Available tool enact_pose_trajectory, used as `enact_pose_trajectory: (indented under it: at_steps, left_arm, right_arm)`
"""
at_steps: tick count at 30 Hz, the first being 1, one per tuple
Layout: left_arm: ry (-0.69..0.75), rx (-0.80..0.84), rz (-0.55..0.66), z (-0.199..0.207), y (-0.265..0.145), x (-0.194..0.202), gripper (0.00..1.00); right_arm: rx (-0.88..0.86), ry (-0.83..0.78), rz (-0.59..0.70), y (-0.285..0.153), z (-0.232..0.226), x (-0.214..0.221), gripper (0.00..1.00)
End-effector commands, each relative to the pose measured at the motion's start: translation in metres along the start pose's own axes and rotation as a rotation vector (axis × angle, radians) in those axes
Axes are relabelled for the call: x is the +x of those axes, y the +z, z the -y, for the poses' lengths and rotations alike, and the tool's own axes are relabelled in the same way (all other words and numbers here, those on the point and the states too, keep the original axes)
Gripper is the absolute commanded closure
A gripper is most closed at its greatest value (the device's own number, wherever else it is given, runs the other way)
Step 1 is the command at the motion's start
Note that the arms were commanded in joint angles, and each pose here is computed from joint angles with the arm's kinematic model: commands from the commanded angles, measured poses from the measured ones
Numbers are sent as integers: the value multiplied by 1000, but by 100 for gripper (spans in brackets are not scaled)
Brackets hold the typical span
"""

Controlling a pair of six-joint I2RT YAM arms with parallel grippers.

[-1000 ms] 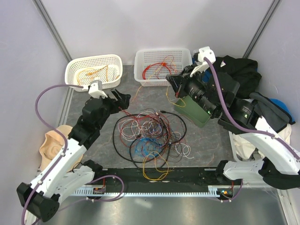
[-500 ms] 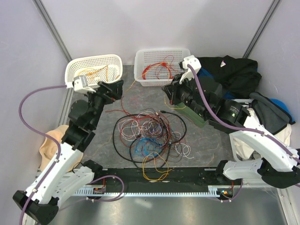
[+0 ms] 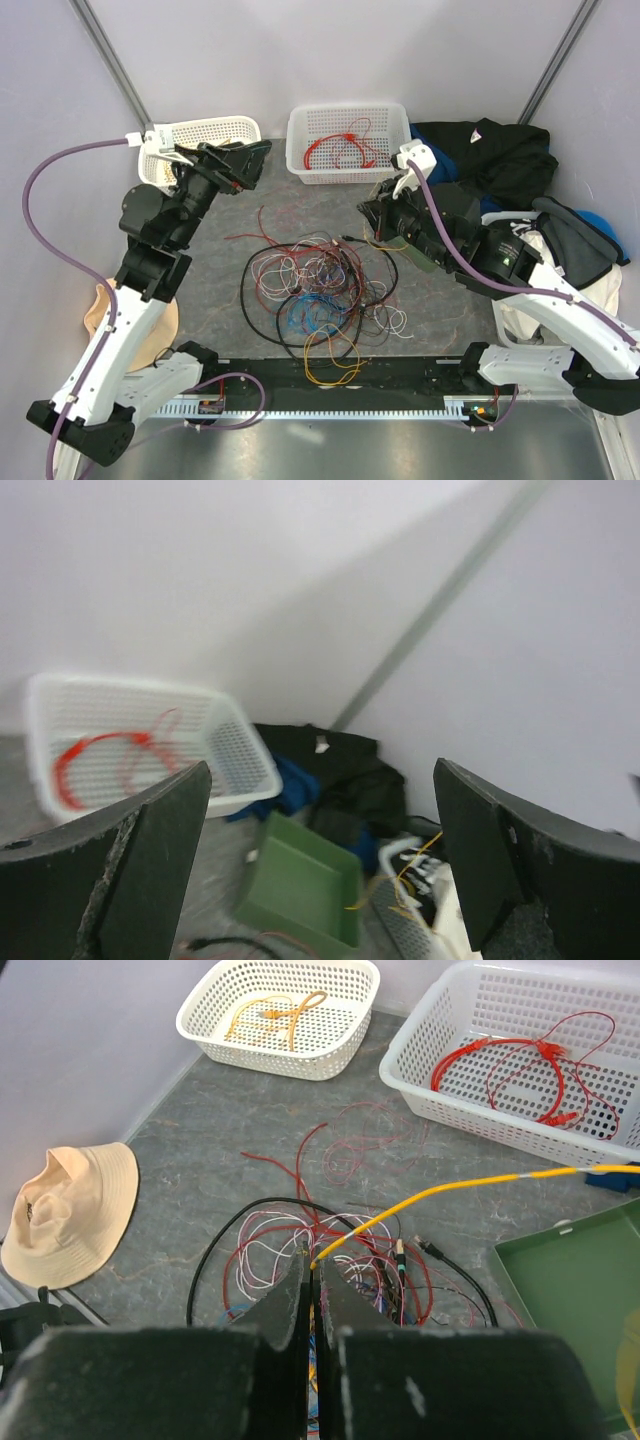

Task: Untangle the cables

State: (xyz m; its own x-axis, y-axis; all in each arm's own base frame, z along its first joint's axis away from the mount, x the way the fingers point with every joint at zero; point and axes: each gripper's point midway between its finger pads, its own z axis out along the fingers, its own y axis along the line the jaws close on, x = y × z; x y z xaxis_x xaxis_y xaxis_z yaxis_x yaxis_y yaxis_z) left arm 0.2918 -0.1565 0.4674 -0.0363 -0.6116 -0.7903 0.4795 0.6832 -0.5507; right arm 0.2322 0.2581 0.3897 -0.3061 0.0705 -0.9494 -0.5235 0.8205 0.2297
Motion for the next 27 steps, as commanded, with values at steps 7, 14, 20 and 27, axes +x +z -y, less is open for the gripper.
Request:
enact_pose_trajectory:
  at_steps: [7,14,20,27]
  left_arm:
    - [-97,626,-178,77,-35,71,0]
    - [-71,761,-217,90,-61,107,0]
    - [-77,820,-238,101,-71,131,1]
    - [-72,823,-281,107,-60,160,5]
  right_arm:
    - [-27,73,65,-4,-9,-21,100]
    - [-48,110,78,1,-17,-27,100]
    - [-91,129,60,12,-30,-25,100]
    - [-143,163,49,20,-44,-25,100]
